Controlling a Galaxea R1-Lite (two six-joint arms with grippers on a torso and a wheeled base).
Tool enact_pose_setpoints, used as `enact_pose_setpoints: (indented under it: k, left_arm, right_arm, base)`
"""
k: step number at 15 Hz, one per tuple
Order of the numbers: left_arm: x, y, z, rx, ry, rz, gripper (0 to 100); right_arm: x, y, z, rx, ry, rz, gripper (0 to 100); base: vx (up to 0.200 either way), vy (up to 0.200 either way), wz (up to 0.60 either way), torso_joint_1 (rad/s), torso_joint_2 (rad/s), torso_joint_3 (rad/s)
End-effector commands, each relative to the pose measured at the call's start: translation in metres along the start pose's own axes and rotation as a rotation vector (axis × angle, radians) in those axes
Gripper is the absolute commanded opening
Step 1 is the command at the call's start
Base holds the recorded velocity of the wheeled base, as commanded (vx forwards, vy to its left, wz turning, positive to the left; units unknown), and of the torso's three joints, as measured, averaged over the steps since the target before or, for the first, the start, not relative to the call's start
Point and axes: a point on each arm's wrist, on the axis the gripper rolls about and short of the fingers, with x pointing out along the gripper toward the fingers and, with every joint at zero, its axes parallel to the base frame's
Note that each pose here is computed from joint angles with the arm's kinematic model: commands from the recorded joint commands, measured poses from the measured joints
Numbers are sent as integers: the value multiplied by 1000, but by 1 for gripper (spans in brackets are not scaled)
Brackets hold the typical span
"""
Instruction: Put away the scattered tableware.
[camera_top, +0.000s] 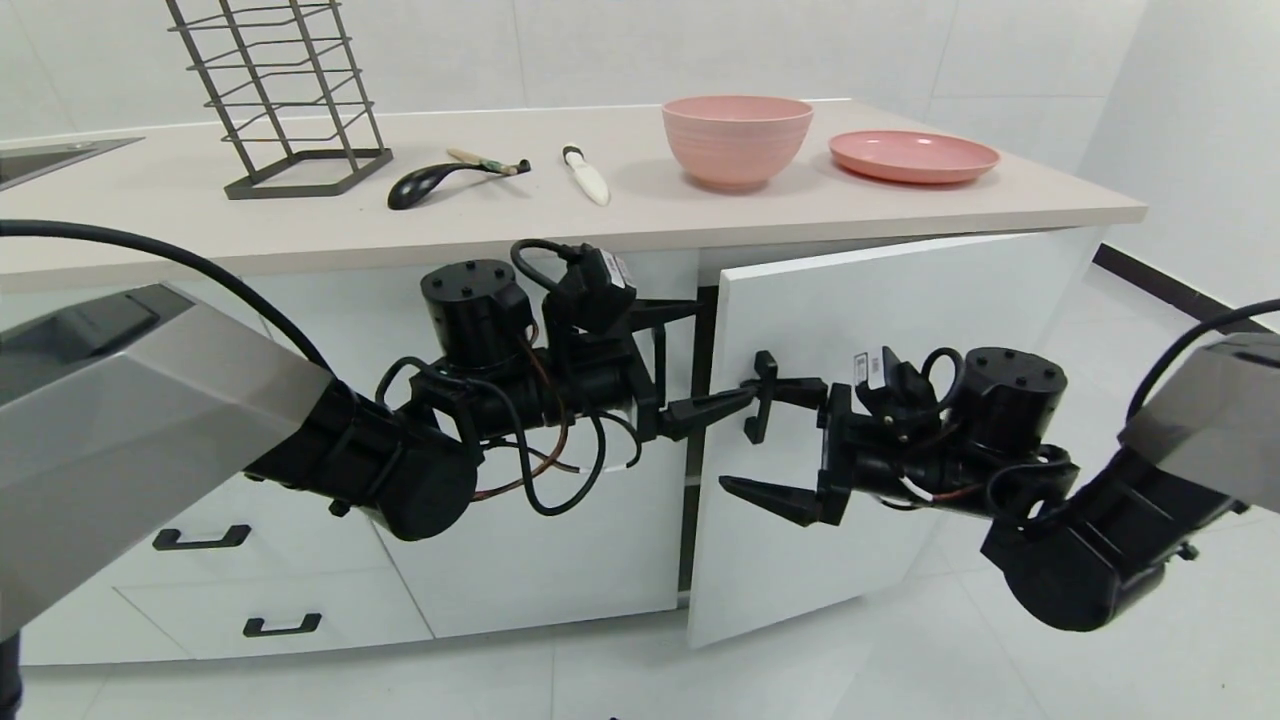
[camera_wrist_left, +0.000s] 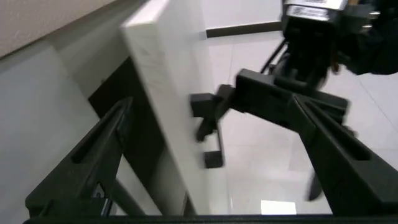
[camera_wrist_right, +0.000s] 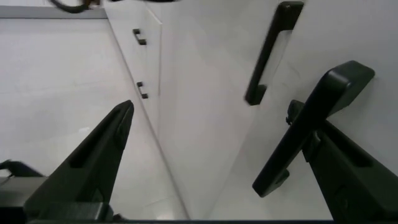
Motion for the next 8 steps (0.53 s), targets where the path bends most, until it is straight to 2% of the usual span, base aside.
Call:
enact_pose_setpoints:
  k: [1,2,5,7,8]
  left_arm:
    - [10,-9,4,17,-32,-35,100]
    - [16,-13,4,20,-44,-51,100]
    - [40,-31,8,0,-87,-107,100]
    - [52,-46,6,-49,-93,-141,100]
    - [58,-51,5,-62,-96,-141,100]
  right_arm:
    - [-23,15,13,-2,7,5,100]
    - [-27,16,13,0,11,1,100]
    - [-39,19,8,25,35,-18,100]
    - [-44,16,3,32,51,-37,100]
    - [-47,13,1,35,56,-50,100]
  base:
    - [0,0,0,0,0,0]
    - [0,0,0,0,0,0]
    - [0,0,0,0,0,0]
    - [0,0,0,0,0,0]
    - [0,0,0,0,0,0]
